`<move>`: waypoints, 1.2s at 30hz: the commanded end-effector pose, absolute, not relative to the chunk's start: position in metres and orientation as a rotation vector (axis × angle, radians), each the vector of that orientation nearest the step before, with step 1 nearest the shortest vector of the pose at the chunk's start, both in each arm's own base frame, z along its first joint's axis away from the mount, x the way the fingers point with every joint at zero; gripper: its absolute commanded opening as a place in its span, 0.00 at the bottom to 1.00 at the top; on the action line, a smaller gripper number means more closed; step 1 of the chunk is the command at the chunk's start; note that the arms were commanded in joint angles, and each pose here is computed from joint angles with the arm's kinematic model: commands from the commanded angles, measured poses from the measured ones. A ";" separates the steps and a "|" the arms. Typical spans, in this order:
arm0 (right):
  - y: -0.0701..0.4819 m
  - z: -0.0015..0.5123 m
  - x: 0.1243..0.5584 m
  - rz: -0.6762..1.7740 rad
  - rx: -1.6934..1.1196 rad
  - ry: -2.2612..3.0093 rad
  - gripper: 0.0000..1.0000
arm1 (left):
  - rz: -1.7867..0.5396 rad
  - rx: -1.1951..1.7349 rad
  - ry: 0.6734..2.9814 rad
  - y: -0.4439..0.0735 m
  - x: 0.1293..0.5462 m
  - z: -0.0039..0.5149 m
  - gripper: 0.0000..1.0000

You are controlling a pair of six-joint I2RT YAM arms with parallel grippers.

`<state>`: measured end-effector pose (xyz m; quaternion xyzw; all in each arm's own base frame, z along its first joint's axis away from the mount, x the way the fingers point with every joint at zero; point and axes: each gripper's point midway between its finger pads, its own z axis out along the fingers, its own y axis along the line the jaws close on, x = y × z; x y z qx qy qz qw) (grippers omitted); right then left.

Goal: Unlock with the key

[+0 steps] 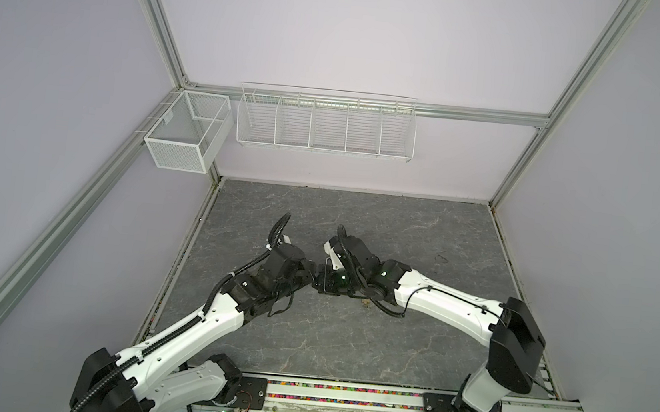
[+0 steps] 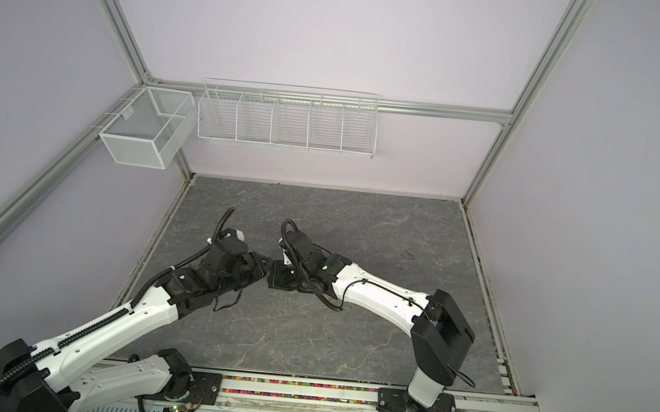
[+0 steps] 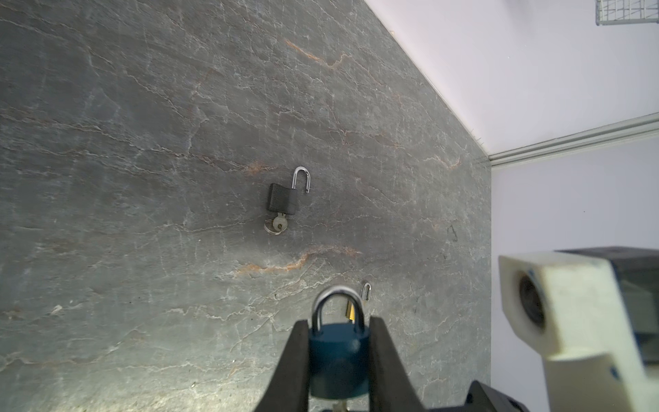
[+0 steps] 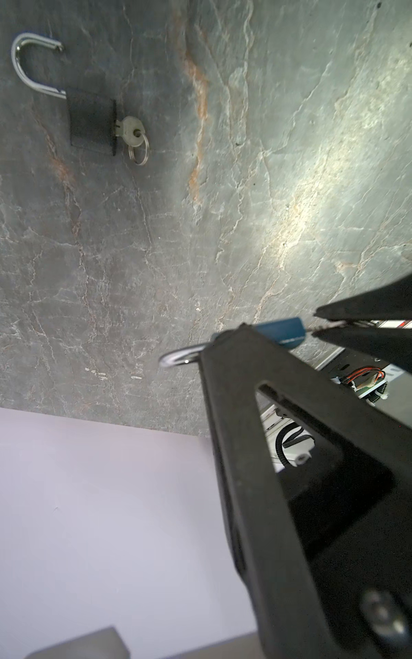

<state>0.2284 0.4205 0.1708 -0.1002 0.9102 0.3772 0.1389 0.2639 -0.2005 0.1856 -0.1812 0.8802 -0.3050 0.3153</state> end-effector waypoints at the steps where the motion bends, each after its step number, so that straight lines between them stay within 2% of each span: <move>1: 0.433 0.214 0.248 1.202 -0.289 2.456 0.06 | -0.861 -0.389 2.410 -0.212 0.244 0.184 0.00; 5: 0.445 0.218 0.242 1.279 -0.353 2.423 0.06 | -0.918 -0.378 2.398 -0.218 0.242 0.187 0.00; 9: 0.434 0.213 0.248 1.172 -0.368 2.413 0.07 | -0.945 -0.305 2.413 -0.225 0.239 0.192 0.00; 13: 0.439 0.226 0.240 1.256 -0.461 2.332 0.06 | -0.962 -0.284 2.439 -0.228 0.235 0.186 0.00; 16: 0.431 0.219 0.243 1.230 -0.403 2.370 0.06 | -1.015 -0.293 2.415 -0.232 0.235 0.191 0.00; 20: 0.426 0.221 0.246 1.337 -0.306 2.341 0.06 | -1.030 -0.308 2.370 -0.228 0.235 0.197 0.00; 25: 0.438 0.256 0.235 1.523 -0.388 2.214 0.06 | -1.076 -0.276 2.304 -0.229 0.236 0.204 0.00; 30: 0.428 0.278 0.229 1.552 -0.435 2.136 0.07 | -1.049 -0.283 2.268 -0.219 0.233 0.203 0.00; 36: 0.430 0.308 0.213 1.704 -0.529 2.040 0.06 | -1.027 -0.264 2.246 -0.214 0.233 0.205 0.00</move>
